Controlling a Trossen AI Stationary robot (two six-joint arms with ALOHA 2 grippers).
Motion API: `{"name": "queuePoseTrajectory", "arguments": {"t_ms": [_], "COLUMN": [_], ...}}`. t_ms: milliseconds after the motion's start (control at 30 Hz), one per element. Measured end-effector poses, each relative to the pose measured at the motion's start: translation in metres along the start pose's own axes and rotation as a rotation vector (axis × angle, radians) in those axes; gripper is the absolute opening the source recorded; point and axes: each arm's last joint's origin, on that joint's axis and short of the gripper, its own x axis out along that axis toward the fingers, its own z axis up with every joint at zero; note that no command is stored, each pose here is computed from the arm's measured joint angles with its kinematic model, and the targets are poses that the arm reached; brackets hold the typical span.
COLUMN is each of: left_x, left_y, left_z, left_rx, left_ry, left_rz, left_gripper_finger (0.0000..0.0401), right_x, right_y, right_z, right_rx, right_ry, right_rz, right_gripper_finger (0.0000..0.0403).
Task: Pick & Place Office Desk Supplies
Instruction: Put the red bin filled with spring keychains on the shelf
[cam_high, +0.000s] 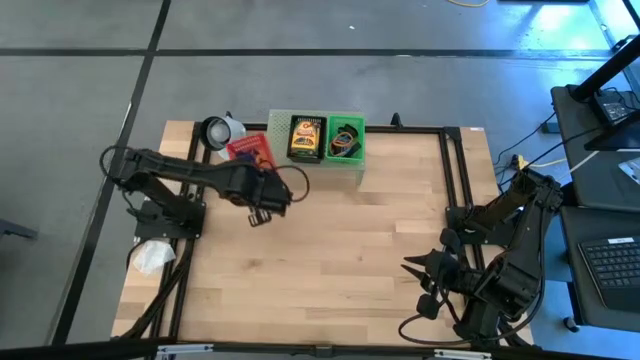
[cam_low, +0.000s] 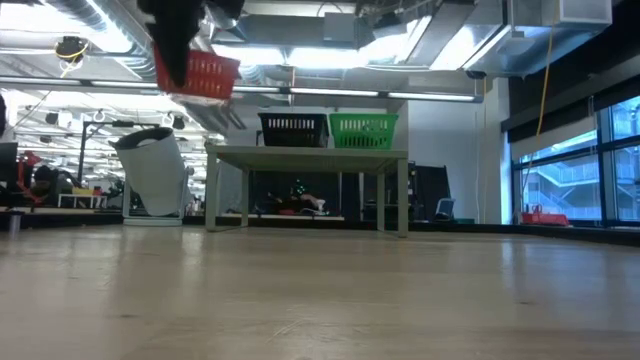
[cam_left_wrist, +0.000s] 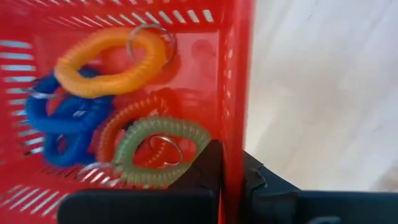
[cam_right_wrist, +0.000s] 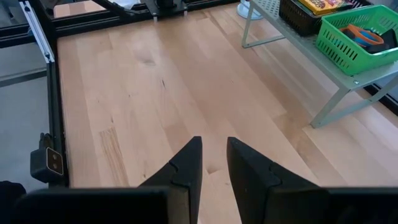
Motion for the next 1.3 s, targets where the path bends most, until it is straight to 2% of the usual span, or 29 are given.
{"name": "queuePoseTrajectory", "arguments": {"t_ms": [200, 333, 433, 633, 1067, 1300], "left_x": [0.021, 0.032, 0.038, 0.05, 0.062, 0.076], "left_y": [0.027, 0.042, 0.052, 0.074, 0.095, 0.092], "left_z": [0.006, 0.018, 0.026, 0.03, 0.037, 0.042], "left_rx": [0.075, 0.134, 0.144, 0.146, 0.205, 0.236], "left_ry": [0.06, 0.035, 0.01, 0.045, 0.033, 0.036], "left_rz": [0.02, 0.002, -0.023, -0.042, -0.13, -0.166], "left_gripper_finger": [0.0002, 0.0002, 0.0002, 0.0002, 0.0002, 0.0002], "right_x": [0.0, 0.0, 0.0, 0.0, 0.0, 0.0], "right_y": [0.0, 0.0, 0.001, 0.001, 0.002, 0.004], "right_z": [0.0, 0.0, 0.0, 0.0, 0.001, 0.001], "right_rx": [-0.003, -0.001, 0.007, 0.01, 0.012, 0.016], "right_ry": [0.0, 0.0, -0.002, -0.002, -0.004, -0.005], "right_rz": [0.0, 0.001, 0.007, 0.009, 0.017, 0.024], "right_gripper_finger": [0.0076, 0.0076, 0.0076, 0.0076, 0.0076, 0.0076]}}
